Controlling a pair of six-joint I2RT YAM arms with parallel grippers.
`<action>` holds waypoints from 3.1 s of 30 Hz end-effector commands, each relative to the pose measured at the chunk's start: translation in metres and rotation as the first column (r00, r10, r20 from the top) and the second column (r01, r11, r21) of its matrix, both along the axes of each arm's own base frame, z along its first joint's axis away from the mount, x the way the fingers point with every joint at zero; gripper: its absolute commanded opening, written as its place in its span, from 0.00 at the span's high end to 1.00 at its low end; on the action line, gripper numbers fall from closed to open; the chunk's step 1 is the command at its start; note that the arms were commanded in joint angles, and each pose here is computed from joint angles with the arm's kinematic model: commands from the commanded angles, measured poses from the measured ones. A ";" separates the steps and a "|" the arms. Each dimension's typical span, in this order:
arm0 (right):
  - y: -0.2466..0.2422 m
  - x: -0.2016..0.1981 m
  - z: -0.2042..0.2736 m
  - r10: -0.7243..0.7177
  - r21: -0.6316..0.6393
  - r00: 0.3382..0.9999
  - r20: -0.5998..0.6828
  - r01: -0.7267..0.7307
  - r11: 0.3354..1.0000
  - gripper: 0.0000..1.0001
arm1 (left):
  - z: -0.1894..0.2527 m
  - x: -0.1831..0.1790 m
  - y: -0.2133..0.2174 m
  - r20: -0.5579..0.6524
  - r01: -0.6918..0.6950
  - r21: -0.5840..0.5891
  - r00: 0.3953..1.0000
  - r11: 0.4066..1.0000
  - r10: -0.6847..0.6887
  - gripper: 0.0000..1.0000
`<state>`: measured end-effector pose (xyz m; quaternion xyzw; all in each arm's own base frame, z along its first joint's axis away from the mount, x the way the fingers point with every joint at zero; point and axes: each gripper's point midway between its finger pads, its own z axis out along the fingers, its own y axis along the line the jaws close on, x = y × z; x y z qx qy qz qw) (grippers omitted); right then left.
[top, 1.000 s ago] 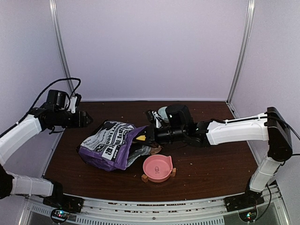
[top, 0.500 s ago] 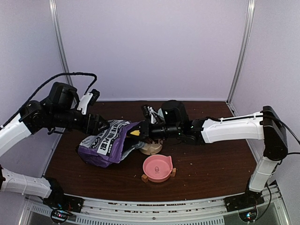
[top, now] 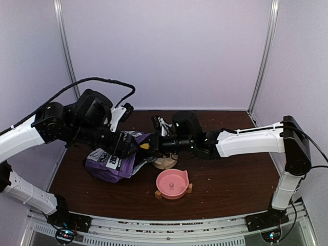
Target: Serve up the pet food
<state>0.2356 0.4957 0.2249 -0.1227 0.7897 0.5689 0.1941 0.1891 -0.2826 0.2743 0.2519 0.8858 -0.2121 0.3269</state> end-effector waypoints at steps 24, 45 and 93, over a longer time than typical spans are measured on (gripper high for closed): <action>0.005 0.009 0.038 -0.041 0.080 0.996 0.079 0.034 0.996 0.87 | -0.027 -0.001 0.000 0.063 -0.081 0.288 0.996 0.954 0.065 0.13; -0.008 0.006 0.044 -0.061 0.074 0.993 0.104 0.054 0.996 0.87 | -0.030 0.015 0.010 0.143 -0.179 0.365 0.981 0.914 0.135 0.65; -0.127 -0.022 0.080 -0.066 0.352 0.986 -0.153 0.117 0.929 0.87 | 0.042 0.049 0.036 0.305 -0.361 0.164 0.904 0.918 0.300 1.00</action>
